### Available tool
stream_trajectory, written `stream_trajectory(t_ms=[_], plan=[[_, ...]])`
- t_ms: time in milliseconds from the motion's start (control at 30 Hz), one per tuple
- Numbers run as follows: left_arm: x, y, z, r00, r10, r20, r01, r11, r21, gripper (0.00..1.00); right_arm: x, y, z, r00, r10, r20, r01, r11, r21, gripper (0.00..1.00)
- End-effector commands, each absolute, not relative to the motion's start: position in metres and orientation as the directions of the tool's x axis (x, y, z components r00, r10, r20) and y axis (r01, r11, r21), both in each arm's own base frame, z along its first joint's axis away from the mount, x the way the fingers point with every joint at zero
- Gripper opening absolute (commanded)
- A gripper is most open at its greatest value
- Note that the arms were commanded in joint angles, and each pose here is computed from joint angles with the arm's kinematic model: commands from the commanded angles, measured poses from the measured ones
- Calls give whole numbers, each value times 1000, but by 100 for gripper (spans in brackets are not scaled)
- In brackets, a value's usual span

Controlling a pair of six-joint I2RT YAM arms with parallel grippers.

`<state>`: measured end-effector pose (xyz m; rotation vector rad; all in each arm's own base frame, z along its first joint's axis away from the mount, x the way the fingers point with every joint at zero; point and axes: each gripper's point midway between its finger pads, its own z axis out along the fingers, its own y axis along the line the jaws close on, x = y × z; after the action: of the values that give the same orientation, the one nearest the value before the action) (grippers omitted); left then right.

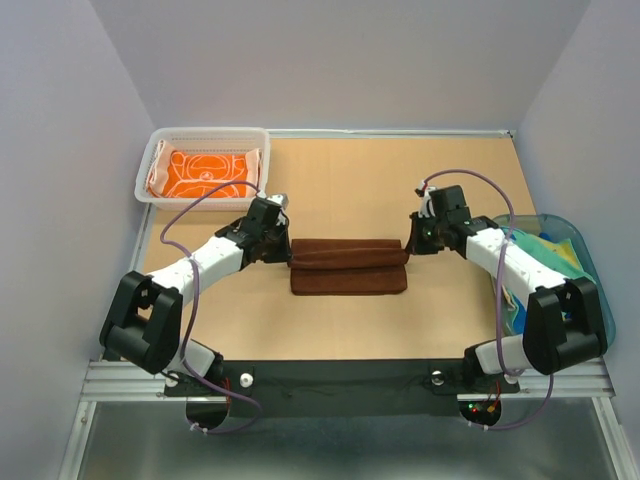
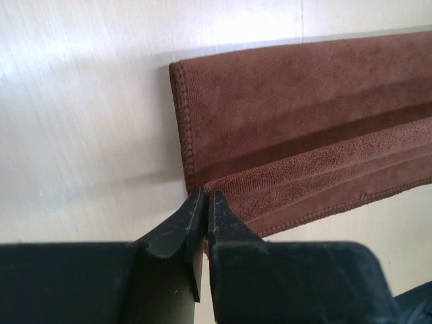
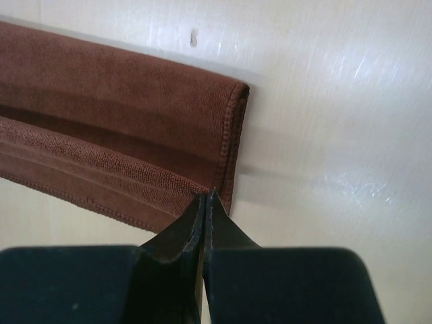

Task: Fold and stack the towels
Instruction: Fold the towel

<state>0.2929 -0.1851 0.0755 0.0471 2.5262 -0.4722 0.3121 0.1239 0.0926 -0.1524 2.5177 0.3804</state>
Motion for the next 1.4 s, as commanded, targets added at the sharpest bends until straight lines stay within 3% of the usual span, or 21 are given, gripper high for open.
stream_trajectory(t_ms=[0, 1367], plan=[[290, -181, 79, -830, -101, -549, 106, 937, -332, 0, 301, 121, 94, -833, 17, -553, -149, 955, 255, 1], [254, -192, 12, -904, -106, -414, 48, 937, -345, 0, 283, 110, 36, -905, 136, -403, 39, 970, 240, 1]])
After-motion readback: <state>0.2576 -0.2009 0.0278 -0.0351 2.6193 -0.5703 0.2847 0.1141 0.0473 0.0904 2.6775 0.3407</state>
